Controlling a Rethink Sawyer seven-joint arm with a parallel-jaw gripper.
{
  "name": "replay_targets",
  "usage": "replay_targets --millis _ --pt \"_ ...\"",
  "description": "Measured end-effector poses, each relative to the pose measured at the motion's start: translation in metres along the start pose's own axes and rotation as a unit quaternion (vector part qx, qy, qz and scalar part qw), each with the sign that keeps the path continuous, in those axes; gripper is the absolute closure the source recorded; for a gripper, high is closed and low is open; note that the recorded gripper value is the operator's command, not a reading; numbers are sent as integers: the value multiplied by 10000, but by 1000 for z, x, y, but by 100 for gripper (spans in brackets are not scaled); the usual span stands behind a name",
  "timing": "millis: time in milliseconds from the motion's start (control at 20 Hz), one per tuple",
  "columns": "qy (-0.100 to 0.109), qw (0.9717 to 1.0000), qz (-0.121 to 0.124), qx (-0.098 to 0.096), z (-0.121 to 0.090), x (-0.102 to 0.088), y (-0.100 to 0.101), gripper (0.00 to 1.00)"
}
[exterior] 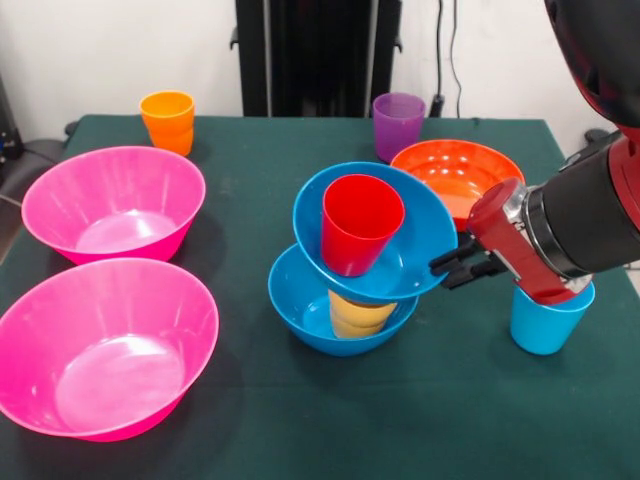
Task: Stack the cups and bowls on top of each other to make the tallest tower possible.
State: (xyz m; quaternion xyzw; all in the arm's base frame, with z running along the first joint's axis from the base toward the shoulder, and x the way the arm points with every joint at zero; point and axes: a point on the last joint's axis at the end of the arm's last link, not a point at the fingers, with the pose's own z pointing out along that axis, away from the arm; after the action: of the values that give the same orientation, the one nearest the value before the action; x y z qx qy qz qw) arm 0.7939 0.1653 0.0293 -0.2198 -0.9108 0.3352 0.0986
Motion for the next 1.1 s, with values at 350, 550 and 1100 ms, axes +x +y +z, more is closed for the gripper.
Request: replay_targets --millis 350,550,1100 --pt "43 10000 24 -43 3 -3 -3 100" --pt "-54 9997 48 -244 0 -9 -2 100" --pt "-515 9909 420 -1172 -19 -28 -21 100"
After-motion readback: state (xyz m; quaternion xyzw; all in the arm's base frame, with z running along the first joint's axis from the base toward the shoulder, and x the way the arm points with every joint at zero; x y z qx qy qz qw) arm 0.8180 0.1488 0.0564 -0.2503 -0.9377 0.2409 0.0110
